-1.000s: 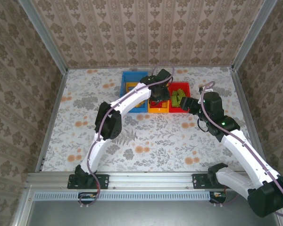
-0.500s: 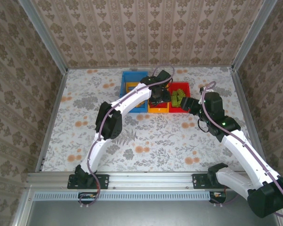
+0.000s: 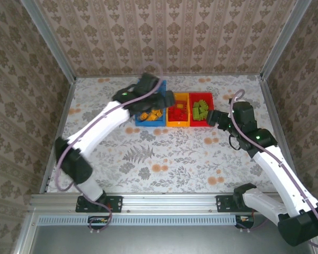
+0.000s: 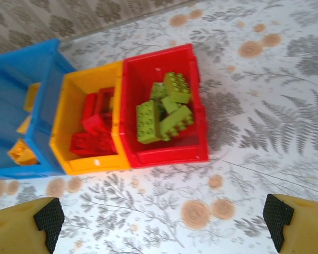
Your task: Sort the legos into containers by color
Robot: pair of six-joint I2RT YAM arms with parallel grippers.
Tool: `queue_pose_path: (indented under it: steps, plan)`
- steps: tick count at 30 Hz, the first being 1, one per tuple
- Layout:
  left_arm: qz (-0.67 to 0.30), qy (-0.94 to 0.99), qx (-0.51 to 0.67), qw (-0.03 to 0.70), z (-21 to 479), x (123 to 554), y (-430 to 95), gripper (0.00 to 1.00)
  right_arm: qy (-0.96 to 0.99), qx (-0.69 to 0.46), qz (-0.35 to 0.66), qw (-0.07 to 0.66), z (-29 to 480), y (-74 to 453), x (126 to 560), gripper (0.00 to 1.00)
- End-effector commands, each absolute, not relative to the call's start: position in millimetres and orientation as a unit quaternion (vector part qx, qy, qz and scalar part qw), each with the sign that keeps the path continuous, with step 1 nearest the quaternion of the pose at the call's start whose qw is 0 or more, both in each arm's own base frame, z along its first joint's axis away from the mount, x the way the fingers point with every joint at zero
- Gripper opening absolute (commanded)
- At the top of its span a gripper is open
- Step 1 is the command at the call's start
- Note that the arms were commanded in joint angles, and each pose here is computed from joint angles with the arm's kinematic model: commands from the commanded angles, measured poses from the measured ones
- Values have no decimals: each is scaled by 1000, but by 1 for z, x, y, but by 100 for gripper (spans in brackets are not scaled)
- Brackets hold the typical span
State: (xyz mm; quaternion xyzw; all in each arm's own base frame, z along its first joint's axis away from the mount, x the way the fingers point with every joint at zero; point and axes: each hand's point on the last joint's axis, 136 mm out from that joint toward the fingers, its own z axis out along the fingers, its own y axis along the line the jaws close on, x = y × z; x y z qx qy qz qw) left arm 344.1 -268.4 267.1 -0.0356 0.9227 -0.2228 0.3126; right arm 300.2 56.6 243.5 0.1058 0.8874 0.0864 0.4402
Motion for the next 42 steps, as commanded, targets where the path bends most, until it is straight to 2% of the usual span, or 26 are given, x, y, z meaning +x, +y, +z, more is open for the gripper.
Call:
queue_pose_path:
  steps: [1,4,6,9,12,17,22,25,28,32,36,42]
  plan:
    - [-116,926,-82,351,255,340,-181,100,882,147,-31,446,250,9,281,100]
    - [87,891,-162,414,257,308,-69,100,856,172,-152,463,243,-34,276,100]
    - [175,862,-162,447,255,288,-25,100,841,167,-190,478,231,-50,277,100]
    - [228,847,-69,475,231,282,-4,100,835,157,-200,489,199,-62,282,100]
    - [246,821,-47,513,209,273,10,100,835,155,-169,501,170,-60,296,100]
    - [235,830,-82,500,161,269,37,100,822,141,-138,534,141,-50,326,100]
    - [191,826,-105,519,127,290,44,100,818,137,-98,549,124,-46,361,100]
    - [165,831,-127,516,119,307,51,100,798,142,-78,580,129,-49,382,100]
    - [137,815,-128,548,122,330,49,100,818,138,-73,553,112,-50,397,100]
    - [98,804,-114,576,122,361,46,100,815,103,-54,568,112,-35,394,100]
    - [70,822,-27,565,110,392,22,100,783,74,-34,617,106,-24,389,100]
    - [57,814,-9,578,96,395,14,100,803,88,-63,587,101,-28,393,100]
